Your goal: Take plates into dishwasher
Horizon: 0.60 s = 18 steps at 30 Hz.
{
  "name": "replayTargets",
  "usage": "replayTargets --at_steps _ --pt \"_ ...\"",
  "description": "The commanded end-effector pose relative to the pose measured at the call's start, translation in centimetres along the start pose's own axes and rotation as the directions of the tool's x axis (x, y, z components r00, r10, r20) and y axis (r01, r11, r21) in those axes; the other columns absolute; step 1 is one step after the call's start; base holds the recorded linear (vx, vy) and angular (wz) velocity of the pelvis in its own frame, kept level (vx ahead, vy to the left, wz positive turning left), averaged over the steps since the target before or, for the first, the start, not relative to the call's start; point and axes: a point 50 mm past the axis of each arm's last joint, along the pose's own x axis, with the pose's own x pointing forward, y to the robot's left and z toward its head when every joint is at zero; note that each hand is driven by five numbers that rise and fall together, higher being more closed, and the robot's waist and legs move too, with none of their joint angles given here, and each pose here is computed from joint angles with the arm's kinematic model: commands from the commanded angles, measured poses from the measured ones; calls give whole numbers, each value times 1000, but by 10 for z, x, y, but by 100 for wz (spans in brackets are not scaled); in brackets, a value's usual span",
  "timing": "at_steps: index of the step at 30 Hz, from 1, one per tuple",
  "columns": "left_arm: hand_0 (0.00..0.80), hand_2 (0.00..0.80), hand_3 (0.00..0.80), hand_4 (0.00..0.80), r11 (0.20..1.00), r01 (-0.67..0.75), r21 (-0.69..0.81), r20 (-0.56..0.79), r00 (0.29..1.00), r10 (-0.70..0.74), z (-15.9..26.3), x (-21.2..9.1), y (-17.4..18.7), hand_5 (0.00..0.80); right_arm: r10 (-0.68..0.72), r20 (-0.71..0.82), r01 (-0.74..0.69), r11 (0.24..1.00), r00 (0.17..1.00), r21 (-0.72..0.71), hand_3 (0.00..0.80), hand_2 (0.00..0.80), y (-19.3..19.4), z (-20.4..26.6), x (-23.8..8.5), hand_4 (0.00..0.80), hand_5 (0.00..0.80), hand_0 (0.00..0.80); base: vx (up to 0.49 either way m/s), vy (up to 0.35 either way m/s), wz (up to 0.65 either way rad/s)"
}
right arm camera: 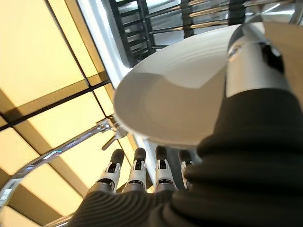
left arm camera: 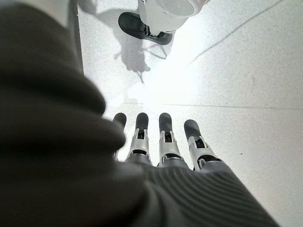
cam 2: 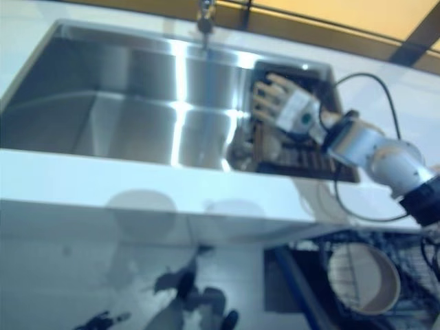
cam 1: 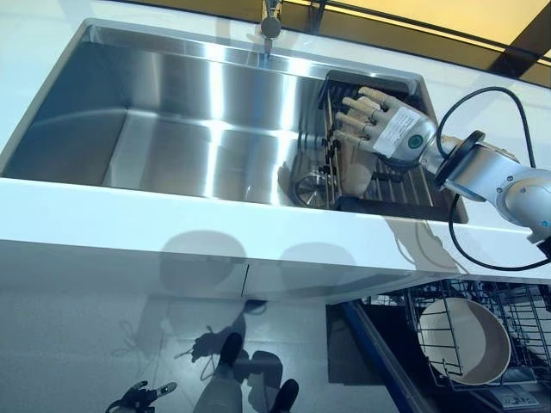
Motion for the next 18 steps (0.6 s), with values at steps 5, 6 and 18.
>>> replayTargets --at_steps 5,6,18 --pt "0 0 0 0 997 2 -73 -32 999 -4 -16 -2 -4 0 67 38 -65 996 997 -54 75 75 13 7 1 75 75 75 -3 6 0" --pt "0 0 0 0 997 3 -77 -29 1000 -5 -15 -3 -4 0 73 34 -71 996 997 -60 223 223 16 8 2 223 223 223 0 0 0" --pt "0 0 0 0 996 -6 -85 -55 998 2 -25 -5 -2 0 182 -17 -183 977 983 -114 800 800 40 5 1 800 800 800 0 -2 1"
